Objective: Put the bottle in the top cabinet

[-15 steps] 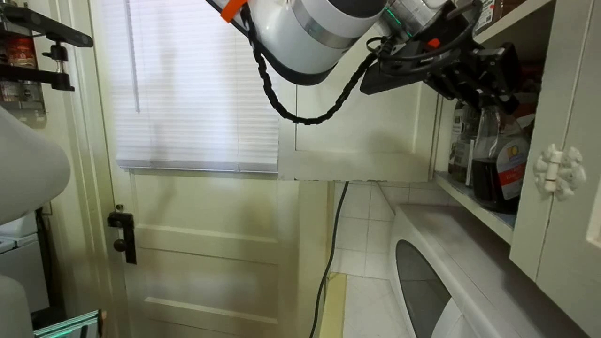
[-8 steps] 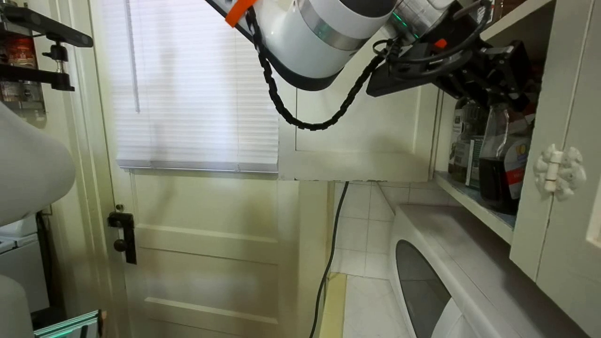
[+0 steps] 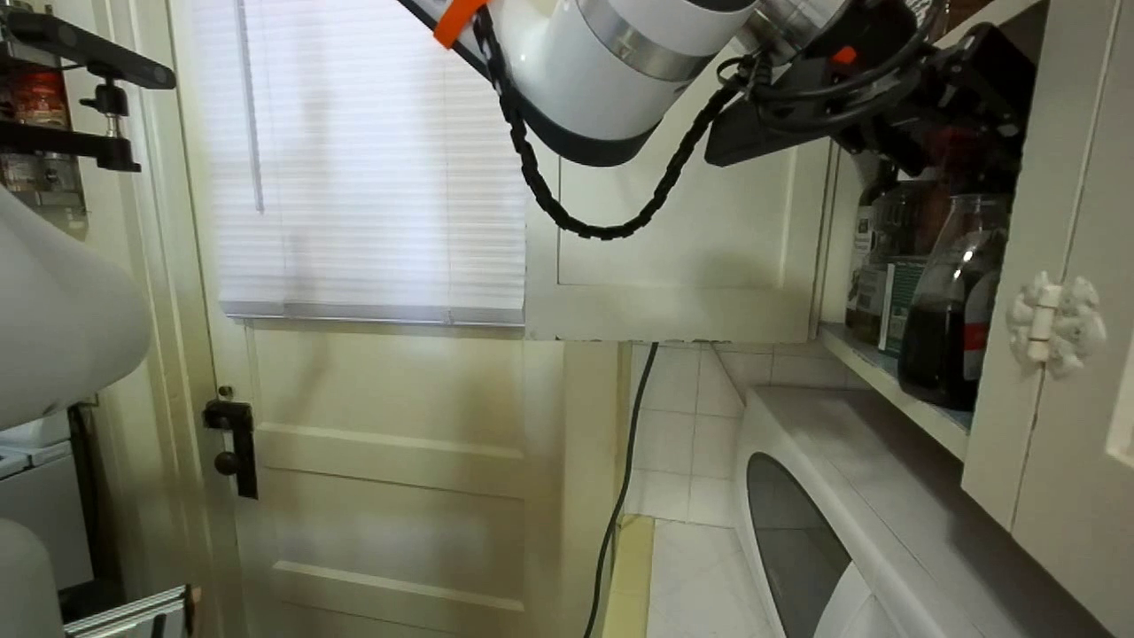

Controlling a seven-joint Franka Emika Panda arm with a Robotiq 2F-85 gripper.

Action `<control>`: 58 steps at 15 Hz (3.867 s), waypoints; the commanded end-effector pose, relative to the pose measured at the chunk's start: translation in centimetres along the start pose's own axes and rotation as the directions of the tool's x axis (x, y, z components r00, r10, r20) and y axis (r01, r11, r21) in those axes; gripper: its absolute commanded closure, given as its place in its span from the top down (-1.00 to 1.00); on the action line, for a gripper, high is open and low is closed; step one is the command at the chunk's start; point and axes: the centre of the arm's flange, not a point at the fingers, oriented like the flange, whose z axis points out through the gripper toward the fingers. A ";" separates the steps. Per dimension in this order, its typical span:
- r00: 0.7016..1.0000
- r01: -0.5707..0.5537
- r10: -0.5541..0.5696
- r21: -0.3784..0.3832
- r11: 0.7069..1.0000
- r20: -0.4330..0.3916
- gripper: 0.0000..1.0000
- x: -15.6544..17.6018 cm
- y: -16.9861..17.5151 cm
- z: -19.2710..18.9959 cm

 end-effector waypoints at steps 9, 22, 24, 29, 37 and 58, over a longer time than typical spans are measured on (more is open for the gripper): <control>0.992 0.079 -0.068 -0.105 0.991 0.103 1.00 -1.8 -2.9 -6.4; 0.911 0.063 -0.030 -0.068 0.996 0.412 -0.88 -7.4 1.3 -4.2; 0.912 0.056 -0.026 -0.062 0.996 0.409 -1.00 -7.6 1.7 -3.5; 0.934 0.049 -0.040 -0.016 0.999 0.356 -1.00 -8.2 1.9 -1.4; 0.964 0.053 -0.067 0.061 0.997 0.257 -1.00 -8.8 1.5 1.5; 0.976 0.132 -0.141 0.066 0.989 0.166 -1.00 -7.3 0.8 5.9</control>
